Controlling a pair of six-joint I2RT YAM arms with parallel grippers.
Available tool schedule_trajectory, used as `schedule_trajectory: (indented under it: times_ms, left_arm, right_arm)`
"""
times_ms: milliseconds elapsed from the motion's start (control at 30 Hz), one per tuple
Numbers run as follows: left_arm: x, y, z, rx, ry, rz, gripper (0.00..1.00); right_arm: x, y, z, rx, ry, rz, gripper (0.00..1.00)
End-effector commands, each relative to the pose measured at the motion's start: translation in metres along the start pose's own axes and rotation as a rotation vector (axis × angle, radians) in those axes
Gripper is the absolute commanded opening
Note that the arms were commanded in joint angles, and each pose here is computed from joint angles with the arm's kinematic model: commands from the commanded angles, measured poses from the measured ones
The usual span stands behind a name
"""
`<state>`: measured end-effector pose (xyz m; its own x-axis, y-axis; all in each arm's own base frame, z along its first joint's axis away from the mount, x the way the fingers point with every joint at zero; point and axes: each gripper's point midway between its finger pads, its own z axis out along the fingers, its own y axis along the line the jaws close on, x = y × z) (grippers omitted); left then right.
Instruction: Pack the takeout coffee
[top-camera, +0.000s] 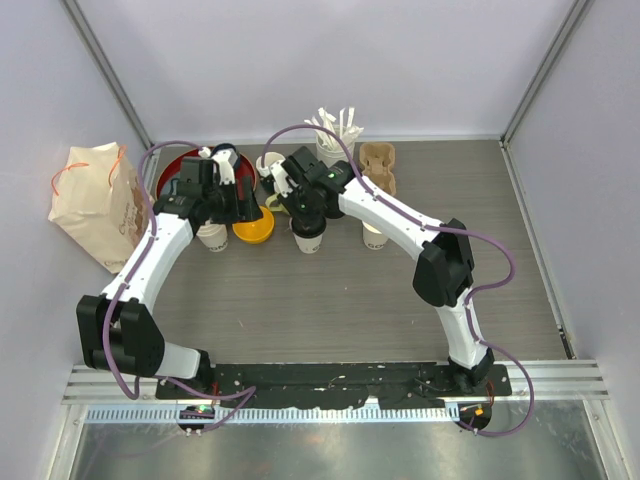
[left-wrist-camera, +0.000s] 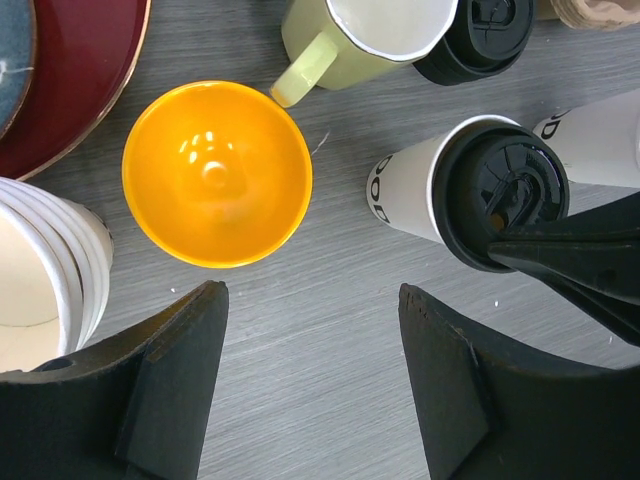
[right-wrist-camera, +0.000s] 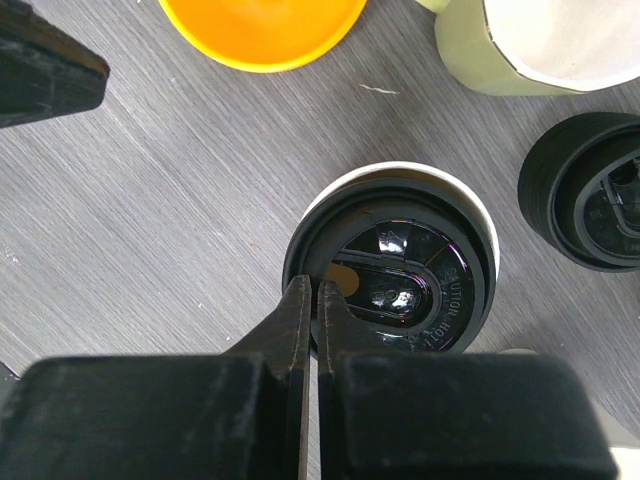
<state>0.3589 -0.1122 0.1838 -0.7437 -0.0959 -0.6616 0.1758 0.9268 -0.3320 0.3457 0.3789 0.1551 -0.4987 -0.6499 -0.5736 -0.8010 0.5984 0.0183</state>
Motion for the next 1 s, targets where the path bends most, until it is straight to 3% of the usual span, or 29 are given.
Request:
schedule_trajectory:
  times_ms: [0,967]
  left_arm:
    - [-0.015,-0.011,-0.008,0.043,-0.071,0.012,0.72]
    - [-0.012,-0.015,-0.010,0.073,-0.067,0.033,0.72]
  right_arm:
    - [-0.023,-0.007,-0.010,0.035,-0.069,-0.025,0.01]
    - [-0.006,-0.002,0.011,-0.004,-0.034,-0.012,0.01]
